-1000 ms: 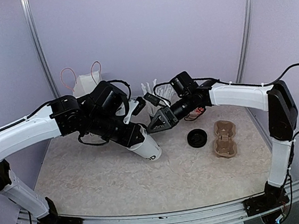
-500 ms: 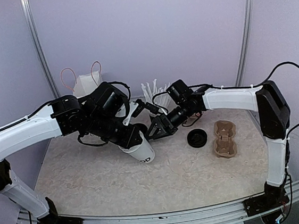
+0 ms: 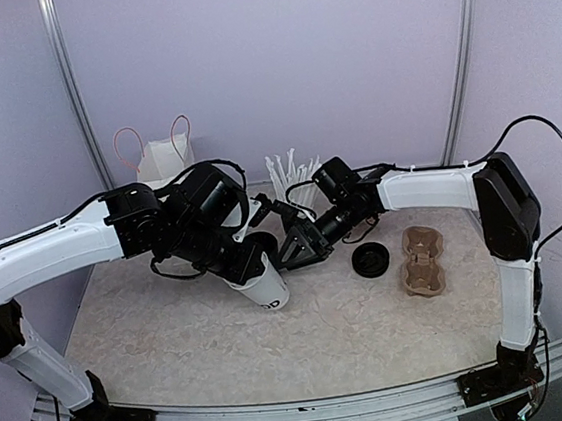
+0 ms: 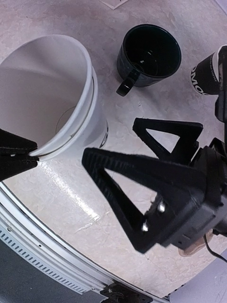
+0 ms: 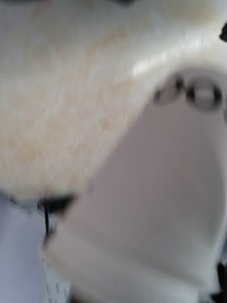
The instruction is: Pack the takeout coffee
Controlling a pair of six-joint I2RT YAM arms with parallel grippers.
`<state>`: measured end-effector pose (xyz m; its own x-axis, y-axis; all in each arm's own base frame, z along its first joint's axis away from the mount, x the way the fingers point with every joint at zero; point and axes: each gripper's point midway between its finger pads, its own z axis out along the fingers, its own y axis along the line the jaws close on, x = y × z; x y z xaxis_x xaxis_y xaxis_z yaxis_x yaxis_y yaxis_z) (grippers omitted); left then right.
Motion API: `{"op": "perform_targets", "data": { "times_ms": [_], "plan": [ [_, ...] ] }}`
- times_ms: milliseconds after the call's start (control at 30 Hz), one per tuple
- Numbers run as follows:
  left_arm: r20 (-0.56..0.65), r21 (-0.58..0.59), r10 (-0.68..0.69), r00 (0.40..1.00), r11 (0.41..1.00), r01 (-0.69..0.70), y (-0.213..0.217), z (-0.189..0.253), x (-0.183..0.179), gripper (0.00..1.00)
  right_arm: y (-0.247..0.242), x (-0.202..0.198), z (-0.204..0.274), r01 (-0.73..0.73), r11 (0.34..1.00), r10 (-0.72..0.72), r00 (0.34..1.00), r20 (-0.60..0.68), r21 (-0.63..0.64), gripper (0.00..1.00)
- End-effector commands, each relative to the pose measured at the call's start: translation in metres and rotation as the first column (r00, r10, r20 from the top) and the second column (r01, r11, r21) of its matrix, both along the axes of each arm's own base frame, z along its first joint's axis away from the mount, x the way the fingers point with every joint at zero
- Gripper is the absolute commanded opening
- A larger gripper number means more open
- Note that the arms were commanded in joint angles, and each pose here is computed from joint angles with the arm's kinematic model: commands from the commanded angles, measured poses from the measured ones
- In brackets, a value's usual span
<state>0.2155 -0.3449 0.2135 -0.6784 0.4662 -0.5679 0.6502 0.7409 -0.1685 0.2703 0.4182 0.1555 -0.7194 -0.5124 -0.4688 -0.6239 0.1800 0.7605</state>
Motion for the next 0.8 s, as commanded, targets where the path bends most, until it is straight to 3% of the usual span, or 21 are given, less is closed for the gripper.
{"op": "perform_targets", "data": {
  "times_ms": [0,500,767],
  "plan": [
    [0.032,-0.001,-0.010,0.999,1.000,0.010,-0.007,-0.004,0.005,0.00,-0.001,-0.023,0.052,-0.099,0.977,0.107,0.994,-0.035,0.189,0.99],
    [0.032,-0.064,-0.040,0.999,0.997,0.042,-0.021,0.005,0.001,0.00,0.014,-0.018,0.034,-0.077,0.987,0.087,0.994,-0.068,0.139,0.99],
    [0.050,-0.080,-0.026,0.998,0.996,0.030,-0.020,0.012,0.004,0.00,0.007,0.004,-0.019,0.060,0.996,-0.062,0.997,-0.038,-0.073,0.97]
  ]
}}
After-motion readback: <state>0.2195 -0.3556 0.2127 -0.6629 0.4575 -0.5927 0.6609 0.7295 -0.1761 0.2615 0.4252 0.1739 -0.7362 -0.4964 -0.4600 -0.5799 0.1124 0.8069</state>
